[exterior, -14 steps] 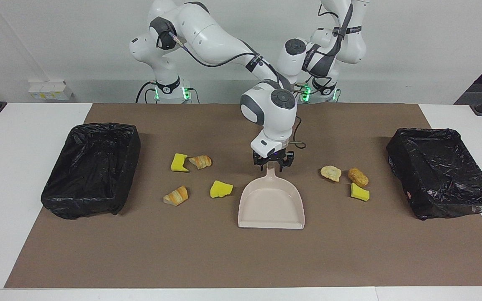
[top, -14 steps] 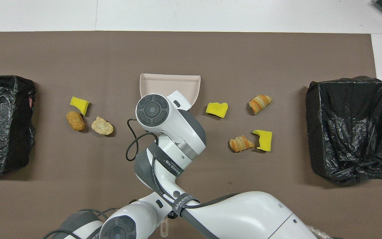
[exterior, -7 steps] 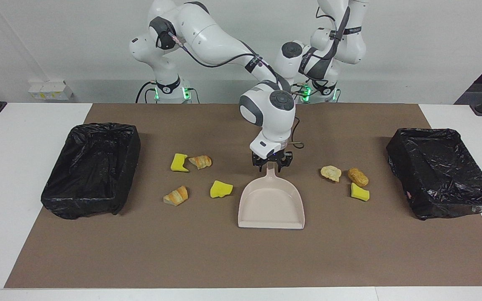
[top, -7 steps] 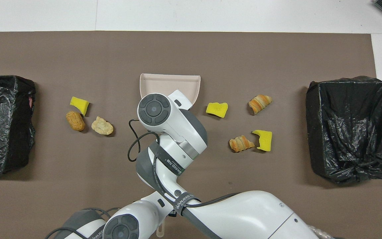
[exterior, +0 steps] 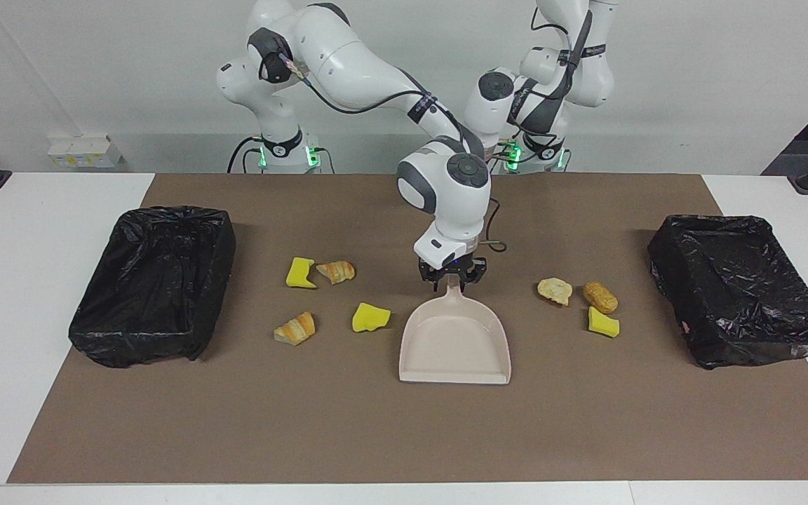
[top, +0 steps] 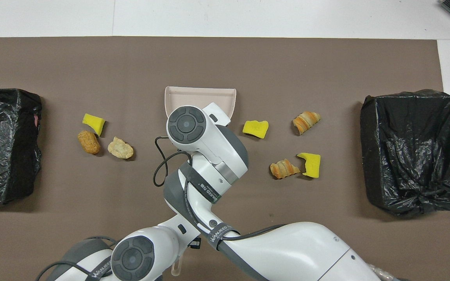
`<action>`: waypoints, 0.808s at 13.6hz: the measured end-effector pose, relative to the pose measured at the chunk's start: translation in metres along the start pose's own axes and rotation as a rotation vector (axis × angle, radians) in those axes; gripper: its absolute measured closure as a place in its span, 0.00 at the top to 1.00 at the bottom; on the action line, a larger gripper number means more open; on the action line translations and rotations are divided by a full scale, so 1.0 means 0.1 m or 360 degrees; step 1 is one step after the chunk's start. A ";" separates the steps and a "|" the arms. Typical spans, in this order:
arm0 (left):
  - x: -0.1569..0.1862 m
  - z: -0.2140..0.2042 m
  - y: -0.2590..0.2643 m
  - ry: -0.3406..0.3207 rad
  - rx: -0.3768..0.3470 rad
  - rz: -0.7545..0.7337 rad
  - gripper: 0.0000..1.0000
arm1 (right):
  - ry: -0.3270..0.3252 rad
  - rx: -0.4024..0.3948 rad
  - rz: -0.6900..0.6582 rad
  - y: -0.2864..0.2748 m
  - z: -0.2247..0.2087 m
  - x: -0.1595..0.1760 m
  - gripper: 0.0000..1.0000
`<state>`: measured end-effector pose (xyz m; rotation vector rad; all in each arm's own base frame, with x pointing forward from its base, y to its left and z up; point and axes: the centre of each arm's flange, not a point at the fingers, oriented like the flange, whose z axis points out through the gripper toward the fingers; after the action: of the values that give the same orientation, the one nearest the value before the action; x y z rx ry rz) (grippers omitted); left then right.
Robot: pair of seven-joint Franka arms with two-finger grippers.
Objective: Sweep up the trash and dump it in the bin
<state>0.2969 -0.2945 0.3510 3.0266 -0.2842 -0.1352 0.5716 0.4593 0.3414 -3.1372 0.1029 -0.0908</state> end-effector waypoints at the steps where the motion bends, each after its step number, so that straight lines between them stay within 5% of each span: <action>1: 0.04 -0.07 -0.08 -0.0026 0.0006 0.0007 0.25 | 0.0011 0.0012 0.0000 -0.01 -0.01 0.01 0.51; 6: 0.04 -0.51 -0.61 -0.0151 0.0015 0.0039 0.25 | 0.0008 0.0037 -0.0008 -0.03 -0.02 -0.01 0.32; 11: 0.14 -0.92 -1.18 -0.0230 -0.0007 -0.0127 0.25 | 0.0023 0.0081 -0.0277 0.06 -0.21 0.07 0.32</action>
<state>0.3412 -0.1738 0.4284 3.0297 -0.1737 -0.3610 0.5774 0.4526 0.3628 -3.0883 -0.1701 -0.1143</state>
